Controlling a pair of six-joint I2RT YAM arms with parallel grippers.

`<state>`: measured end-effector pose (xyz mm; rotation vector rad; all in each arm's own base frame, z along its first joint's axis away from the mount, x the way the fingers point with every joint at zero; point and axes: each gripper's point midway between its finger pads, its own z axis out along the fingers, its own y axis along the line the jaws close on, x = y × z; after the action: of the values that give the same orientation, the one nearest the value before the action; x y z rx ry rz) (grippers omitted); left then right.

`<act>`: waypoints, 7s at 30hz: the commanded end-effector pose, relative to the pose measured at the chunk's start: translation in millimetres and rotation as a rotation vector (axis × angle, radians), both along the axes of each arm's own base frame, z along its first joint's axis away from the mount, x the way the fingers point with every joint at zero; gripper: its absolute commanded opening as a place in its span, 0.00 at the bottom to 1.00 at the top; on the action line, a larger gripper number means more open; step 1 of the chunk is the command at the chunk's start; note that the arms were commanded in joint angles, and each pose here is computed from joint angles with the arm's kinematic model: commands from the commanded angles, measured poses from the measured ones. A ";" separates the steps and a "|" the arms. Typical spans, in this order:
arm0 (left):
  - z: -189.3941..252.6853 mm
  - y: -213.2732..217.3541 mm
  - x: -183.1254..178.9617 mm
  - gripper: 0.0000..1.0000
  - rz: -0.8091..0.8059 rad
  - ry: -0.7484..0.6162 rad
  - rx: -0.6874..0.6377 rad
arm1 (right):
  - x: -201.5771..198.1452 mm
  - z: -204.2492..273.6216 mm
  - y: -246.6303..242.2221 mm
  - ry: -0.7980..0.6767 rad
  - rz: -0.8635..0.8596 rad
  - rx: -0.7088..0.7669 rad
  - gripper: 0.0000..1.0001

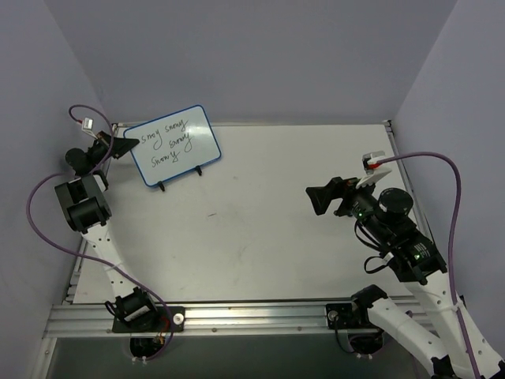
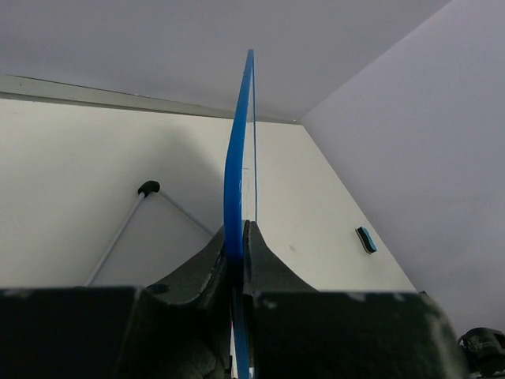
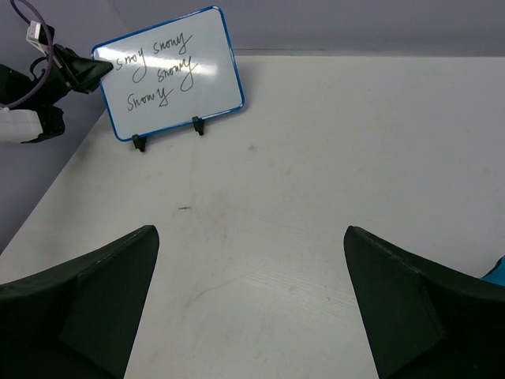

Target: Erase the whiteboard

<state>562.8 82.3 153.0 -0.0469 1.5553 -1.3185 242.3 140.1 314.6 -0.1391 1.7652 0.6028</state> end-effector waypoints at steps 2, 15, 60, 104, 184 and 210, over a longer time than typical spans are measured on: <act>34.7 -7.8 -25.0 0.02 0.001 -0.364 0.266 | -0.4 12.8 -0.3 -0.059 0.000 0.005 1.00; 10.3 -58.7 -47.2 0.02 -0.134 -0.301 0.262 | -12.9 21.4 -6.4 -0.096 -0.005 0.022 1.00; 43.6 -25.1 -91.8 0.02 0.164 -0.366 0.348 | 121.8 -158.0 -164.1 0.590 -0.828 -0.292 1.00; 2.7 -38.1 -92.4 0.02 0.215 -0.228 0.465 | 99.6 -304.9 -172.5 0.929 -0.746 -0.230 0.43; 4.1 -28.1 -116.9 0.02 0.234 -0.099 0.579 | 195.6 -83.9 481.7 -0.501 0.497 0.065 0.00; -45.8 -75.7 -140.1 0.02 0.071 0.123 0.628 | 223.8 -108.8 428.1 -0.440 0.385 0.129 0.00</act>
<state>449.0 9.6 170.3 0.3016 1.7785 -0.7204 450.6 583.1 150.4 -0.5699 1.3679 0.8720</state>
